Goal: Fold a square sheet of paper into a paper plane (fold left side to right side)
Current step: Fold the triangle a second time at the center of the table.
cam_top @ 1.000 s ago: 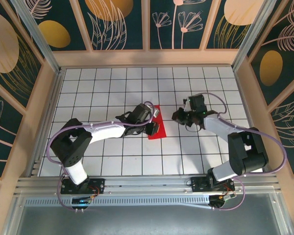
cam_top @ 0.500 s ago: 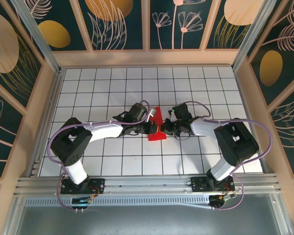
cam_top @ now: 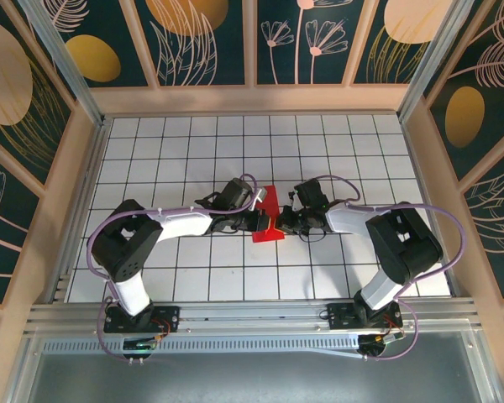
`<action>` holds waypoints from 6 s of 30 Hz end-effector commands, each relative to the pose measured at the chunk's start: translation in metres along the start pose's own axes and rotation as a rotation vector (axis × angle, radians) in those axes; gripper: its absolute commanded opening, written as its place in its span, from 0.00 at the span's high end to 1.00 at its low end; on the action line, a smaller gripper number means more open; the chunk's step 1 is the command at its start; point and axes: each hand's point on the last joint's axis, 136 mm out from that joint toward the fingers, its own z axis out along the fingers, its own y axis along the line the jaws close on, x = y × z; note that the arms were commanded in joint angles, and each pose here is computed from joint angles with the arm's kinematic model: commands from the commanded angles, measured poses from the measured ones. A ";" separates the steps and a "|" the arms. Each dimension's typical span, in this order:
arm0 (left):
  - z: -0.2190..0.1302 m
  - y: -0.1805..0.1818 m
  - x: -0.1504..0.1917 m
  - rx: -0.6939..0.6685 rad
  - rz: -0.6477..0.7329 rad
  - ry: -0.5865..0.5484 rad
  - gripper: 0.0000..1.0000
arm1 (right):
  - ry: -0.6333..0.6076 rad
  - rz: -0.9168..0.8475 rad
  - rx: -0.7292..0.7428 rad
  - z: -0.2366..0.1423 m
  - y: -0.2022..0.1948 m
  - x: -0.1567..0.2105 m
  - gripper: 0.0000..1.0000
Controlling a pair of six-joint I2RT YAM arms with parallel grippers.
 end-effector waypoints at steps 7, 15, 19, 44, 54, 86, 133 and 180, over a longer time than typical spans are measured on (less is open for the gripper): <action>0.003 0.012 0.010 0.001 -0.015 0.033 1.00 | 0.072 0.039 0.111 0.010 -0.031 0.021 1.00; -0.002 0.023 0.011 -0.022 0.014 0.058 1.00 | 0.075 0.034 0.161 0.009 -0.040 0.022 1.00; -0.004 0.029 0.010 -0.030 0.034 0.064 1.00 | 0.075 0.029 0.157 0.009 -0.038 0.021 1.00; -0.008 0.059 -0.010 -0.165 0.073 0.020 1.00 | 0.085 0.029 0.171 0.011 -0.041 0.022 1.00; -0.007 0.056 -0.022 -0.175 0.090 0.003 1.00 | 0.087 0.029 0.174 0.010 -0.042 0.022 1.00; 0.001 0.065 -0.021 -0.195 0.097 0.011 1.00 | 0.088 0.027 0.173 0.011 -0.041 0.021 1.00; 0.011 0.084 -0.005 -0.233 0.106 0.060 1.00 | 0.047 -0.026 0.085 -0.001 -0.006 0.010 1.00; 0.010 0.091 0.000 -0.264 0.116 0.075 1.00 | -0.023 -0.025 -0.029 0.030 0.030 -0.016 1.00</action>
